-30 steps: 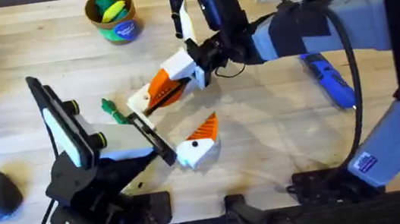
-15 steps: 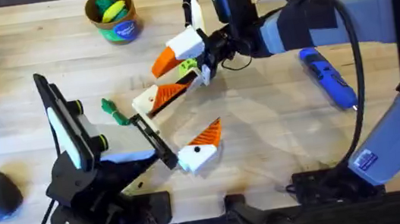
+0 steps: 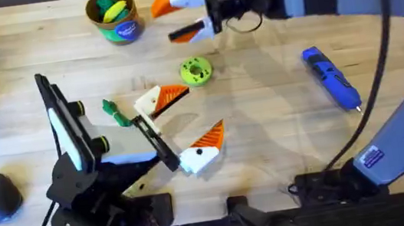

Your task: Pick up the gripper from the table and insert it into the empty holder that is missing its gripper. Then pick up a screw, insert it into the mounting hole, and use the screwdriver to tighten it. Finally, clean up the table by picking up the vegetable and placing it into the bucket.

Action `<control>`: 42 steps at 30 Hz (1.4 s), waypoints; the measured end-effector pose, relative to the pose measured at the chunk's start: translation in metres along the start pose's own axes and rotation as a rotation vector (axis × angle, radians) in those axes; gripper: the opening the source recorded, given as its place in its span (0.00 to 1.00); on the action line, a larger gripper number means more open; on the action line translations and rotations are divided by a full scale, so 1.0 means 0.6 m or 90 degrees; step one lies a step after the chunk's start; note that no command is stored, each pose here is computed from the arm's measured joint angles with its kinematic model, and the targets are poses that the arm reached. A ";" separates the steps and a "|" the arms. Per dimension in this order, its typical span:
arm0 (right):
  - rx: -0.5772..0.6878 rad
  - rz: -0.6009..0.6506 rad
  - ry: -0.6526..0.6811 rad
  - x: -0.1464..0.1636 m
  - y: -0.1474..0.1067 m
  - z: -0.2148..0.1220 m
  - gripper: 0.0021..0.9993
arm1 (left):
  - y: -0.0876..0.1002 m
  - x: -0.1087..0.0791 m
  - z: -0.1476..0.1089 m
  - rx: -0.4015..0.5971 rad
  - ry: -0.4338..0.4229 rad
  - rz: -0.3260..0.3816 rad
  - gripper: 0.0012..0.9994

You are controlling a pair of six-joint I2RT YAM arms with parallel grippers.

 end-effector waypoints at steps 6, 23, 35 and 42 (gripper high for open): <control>-0.067 0.047 -0.200 -0.022 0.010 -0.047 0.99 | 0.000 0.000 0.000 0.000 0.000 0.000 0.99; 0.047 -0.105 -0.718 -0.086 -0.093 -0.084 0.93 | 0.000 0.000 0.000 0.000 0.000 0.000 0.99; 0.107 -0.140 -0.733 -0.111 -0.119 -0.032 0.71 | 0.000 0.000 0.000 0.000 0.000 0.000 0.99; 0.105 -0.150 -0.728 -0.119 -0.115 -0.018 0.55 | 0.000 0.000 0.000 0.000 0.000 0.000 0.99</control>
Point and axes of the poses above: each hand's point on the last joint's axis, 136 mm out from that joint toward the fingers, its own z axis out along the fingers, its own x axis along the line the jaws close on, y = z × x, the point moved 3 cm from there along -z, back along the fingers, and after that the axes turned 6 degrees about z, right-handed, at the moved point
